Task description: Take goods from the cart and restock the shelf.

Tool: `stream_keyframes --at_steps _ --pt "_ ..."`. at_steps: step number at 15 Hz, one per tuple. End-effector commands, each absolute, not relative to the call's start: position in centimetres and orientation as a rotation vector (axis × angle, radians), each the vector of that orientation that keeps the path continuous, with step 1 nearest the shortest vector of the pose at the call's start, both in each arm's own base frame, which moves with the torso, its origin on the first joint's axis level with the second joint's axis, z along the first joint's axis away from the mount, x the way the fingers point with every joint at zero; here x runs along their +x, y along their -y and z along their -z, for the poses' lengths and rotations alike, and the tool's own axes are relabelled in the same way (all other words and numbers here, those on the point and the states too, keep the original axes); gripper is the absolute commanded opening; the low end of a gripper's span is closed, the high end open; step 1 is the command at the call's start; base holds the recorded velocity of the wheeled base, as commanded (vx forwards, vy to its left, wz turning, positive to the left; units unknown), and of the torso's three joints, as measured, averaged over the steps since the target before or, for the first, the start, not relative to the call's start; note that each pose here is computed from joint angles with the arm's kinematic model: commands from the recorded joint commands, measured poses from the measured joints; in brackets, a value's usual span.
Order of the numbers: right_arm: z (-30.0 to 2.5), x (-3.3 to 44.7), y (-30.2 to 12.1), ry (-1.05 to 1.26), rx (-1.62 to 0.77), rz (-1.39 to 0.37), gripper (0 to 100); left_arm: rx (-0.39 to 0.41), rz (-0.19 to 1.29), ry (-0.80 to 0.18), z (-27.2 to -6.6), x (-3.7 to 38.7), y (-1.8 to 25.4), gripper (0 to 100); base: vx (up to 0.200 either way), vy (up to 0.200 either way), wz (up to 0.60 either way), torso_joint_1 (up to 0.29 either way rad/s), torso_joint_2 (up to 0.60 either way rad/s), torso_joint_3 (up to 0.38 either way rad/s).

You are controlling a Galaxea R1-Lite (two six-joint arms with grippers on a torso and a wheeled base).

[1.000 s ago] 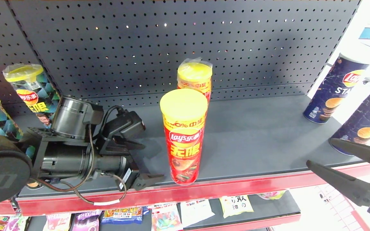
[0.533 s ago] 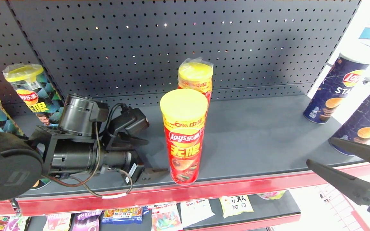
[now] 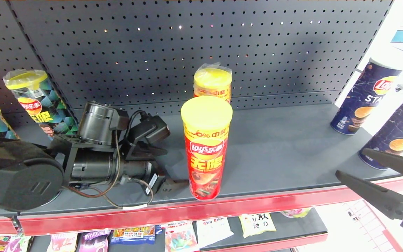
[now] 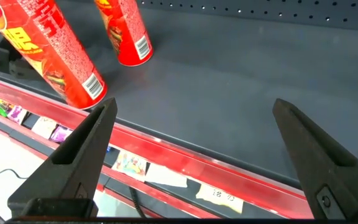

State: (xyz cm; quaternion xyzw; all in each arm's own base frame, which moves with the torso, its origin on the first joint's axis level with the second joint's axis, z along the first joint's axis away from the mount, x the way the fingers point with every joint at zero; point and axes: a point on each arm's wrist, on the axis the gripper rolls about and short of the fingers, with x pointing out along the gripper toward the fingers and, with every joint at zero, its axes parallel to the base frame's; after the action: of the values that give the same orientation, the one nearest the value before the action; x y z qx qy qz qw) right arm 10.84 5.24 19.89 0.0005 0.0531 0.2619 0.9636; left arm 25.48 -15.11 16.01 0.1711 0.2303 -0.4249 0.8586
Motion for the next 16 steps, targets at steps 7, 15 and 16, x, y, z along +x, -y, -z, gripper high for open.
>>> stream_keyframes --at_steps 7,15,16 --pt "-19.9 10.8 -5.2 -0.106 0.001 -0.529 100 0.349 0.863 -0.443 -18.0 22.2 13.4 100 0.0 0.0 0.0 0.0 0.0 0.0" --pt "-14.0 -2.2 0.5 -0.179 -0.007 -0.247 100 0.21 0.453 -0.413 -15.1 -6.8 -2.9 100 0.0 0.0 0.0 0.0 0.0 0.0" --pt "-13.0 -4.4 0.9 -0.183 -0.005 -0.15 100 0.163 0.353 -0.421 -13.6 -8.6 -3.3 100 0.0 0.0 0.0 0.0 0.0 0.0"
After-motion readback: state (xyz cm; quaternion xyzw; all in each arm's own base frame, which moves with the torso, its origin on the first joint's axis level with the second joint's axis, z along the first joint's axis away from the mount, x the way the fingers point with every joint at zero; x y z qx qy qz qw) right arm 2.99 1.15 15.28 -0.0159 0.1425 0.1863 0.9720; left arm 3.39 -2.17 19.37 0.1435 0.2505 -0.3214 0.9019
